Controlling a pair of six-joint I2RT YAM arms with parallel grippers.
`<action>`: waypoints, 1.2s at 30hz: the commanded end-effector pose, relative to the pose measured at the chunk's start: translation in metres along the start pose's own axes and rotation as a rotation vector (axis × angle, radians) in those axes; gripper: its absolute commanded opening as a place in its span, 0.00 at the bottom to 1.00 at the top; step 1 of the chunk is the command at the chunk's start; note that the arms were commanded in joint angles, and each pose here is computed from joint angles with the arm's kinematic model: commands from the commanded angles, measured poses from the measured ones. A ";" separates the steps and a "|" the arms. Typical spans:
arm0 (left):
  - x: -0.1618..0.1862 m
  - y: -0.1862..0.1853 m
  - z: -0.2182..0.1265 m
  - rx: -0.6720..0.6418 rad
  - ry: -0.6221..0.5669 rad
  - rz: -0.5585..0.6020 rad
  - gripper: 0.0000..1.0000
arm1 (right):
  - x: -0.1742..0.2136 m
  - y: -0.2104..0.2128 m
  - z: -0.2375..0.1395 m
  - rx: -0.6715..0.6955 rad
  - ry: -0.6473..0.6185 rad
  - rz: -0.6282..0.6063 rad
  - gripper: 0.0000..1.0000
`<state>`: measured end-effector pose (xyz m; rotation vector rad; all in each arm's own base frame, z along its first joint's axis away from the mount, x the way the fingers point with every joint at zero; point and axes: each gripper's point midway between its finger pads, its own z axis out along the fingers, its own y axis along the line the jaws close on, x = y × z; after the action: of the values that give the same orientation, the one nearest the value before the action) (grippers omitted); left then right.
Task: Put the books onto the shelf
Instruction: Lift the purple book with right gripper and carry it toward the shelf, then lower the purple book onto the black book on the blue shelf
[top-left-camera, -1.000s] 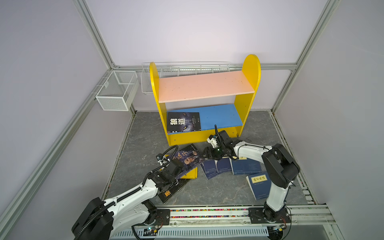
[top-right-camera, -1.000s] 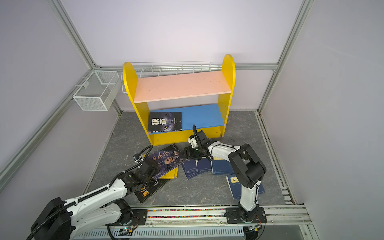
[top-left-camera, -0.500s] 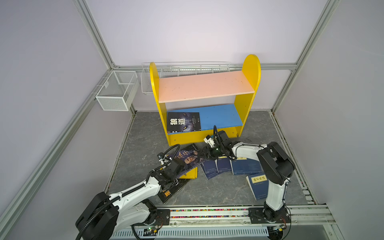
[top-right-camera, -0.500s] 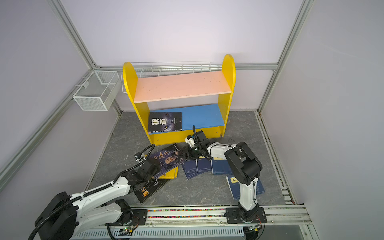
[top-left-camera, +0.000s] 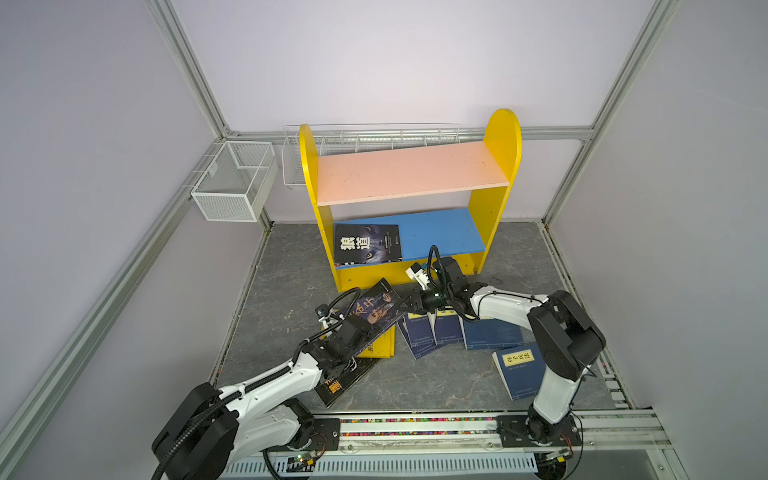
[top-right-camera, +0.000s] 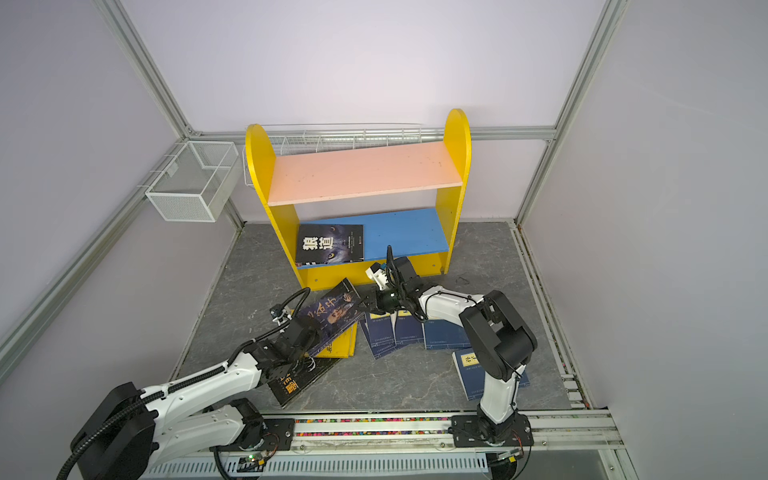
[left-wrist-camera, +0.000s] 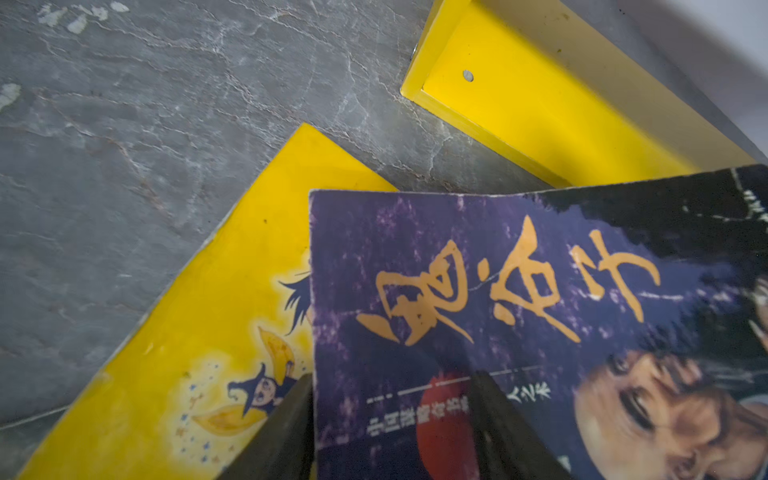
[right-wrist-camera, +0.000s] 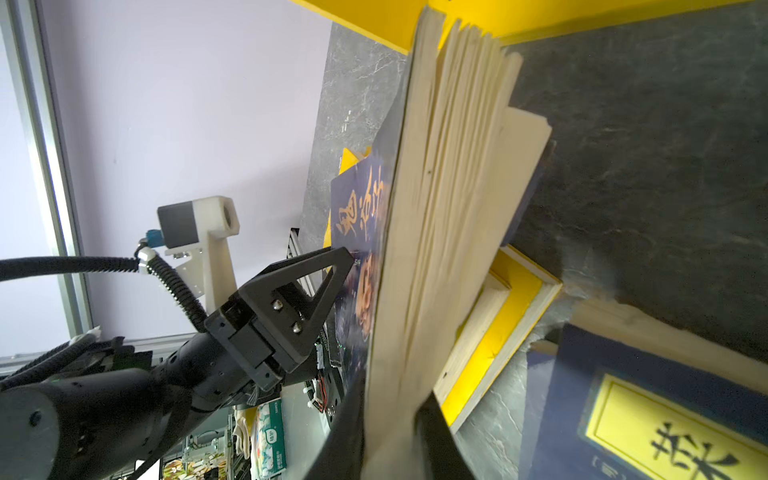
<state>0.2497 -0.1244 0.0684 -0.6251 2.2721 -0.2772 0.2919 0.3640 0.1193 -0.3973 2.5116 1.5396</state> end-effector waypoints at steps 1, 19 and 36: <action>0.013 0.017 0.000 -0.036 0.049 0.000 0.59 | 0.003 0.017 -0.009 -0.032 -0.009 -0.080 0.14; -0.005 0.062 -0.020 -0.119 -0.078 -0.165 0.75 | -0.048 0.119 -0.134 -0.086 -0.390 -0.367 0.07; 0.004 0.052 -0.011 -0.125 -0.031 -0.099 0.78 | -0.194 0.113 -0.131 -0.104 -0.778 -0.209 0.07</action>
<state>0.2291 -0.0821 0.0683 -0.8220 2.1685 -0.2197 0.4294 0.3143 0.2690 -0.0488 1.9498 1.3128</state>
